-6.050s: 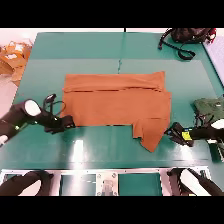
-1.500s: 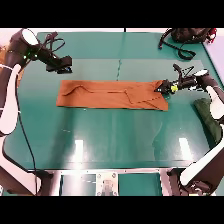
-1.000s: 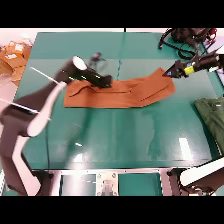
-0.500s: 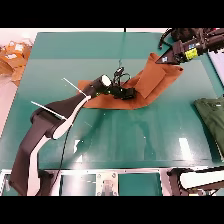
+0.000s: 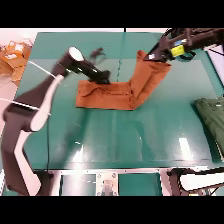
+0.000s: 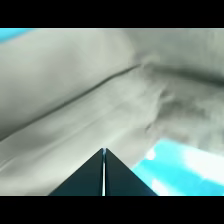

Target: Fold the shirts.

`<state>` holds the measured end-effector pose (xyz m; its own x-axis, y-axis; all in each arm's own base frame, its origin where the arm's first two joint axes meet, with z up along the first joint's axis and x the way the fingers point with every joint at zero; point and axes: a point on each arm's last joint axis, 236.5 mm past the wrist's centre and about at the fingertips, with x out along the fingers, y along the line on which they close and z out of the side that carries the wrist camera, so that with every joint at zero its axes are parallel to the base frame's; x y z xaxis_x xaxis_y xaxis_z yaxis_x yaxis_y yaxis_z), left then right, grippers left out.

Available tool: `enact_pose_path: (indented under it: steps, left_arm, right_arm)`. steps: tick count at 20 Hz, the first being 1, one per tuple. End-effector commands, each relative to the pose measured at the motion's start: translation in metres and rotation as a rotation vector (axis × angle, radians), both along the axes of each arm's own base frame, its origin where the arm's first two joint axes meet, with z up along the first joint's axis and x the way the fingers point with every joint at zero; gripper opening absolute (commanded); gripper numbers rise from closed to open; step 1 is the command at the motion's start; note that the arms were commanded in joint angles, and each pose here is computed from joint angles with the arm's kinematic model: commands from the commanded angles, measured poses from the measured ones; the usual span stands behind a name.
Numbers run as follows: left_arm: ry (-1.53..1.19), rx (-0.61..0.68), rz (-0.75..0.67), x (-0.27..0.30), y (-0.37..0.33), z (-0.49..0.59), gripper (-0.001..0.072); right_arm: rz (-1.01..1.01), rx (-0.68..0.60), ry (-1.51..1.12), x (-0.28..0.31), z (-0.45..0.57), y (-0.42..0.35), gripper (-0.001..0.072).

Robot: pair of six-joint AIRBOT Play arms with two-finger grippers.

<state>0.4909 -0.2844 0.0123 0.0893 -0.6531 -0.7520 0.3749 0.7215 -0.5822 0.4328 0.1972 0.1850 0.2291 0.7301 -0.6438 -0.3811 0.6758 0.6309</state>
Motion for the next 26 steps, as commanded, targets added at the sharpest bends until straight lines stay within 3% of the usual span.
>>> enact_pose_path:
  steps: [1,6,7,8,9,13,18,22,26]
  left_arm:
    - [-0.006,0.107,0.053,0.009,0.105,0.036,0.0020]
    - [-0.057,0.108,0.193,0.029,0.191,0.056,0.0020]
    - [-0.058,0.109,0.214,0.031,0.201,0.056,0.0020]
    - [-0.056,0.109,0.232,0.033,0.211,0.056,0.0020]
    - [-0.053,0.109,0.242,0.033,0.217,0.056,0.0020]
    - [-0.047,0.120,0.222,0.028,0.225,0.054,0.0020]
    - [-0.044,0.121,0.220,0.027,0.225,0.054,0.0020]
    - [-0.047,0.120,0.223,0.028,0.225,0.054,0.0020]
    - [-0.052,0.120,0.228,0.030,0.225,0.054,0.0020]
  right_arm:
    - [-0.040,0.064,-0.030,0.008,-0.007,0.074,0.0019]
    - [-0.094,0.168,-0.130,0.009,-0.085,0.242,0.0040]
    - [-0.144,0.205,-0.177,0.013,-0.106,0.279,0.0160]
    - [-0.208,0.242,-0.238,0.018,-0.121,0.306,0.0420]
    - [-0.271,0.266,-0.302,0.023,-0.132,0.320,0.0557]
    - [-0.313,0.252,-0.272,0.049,-0.136,0.292,0.0553]
    - [-0.231,0.065,-0.007,0.072,-0.128,0.128,0.0553]
    - [-0.226,-0.058,0.250,0.051,-0.162,-0.002,0.0558]
    - [-0.269,-0.083,0.398,0.024,-0.221,-0.033,0.0590]
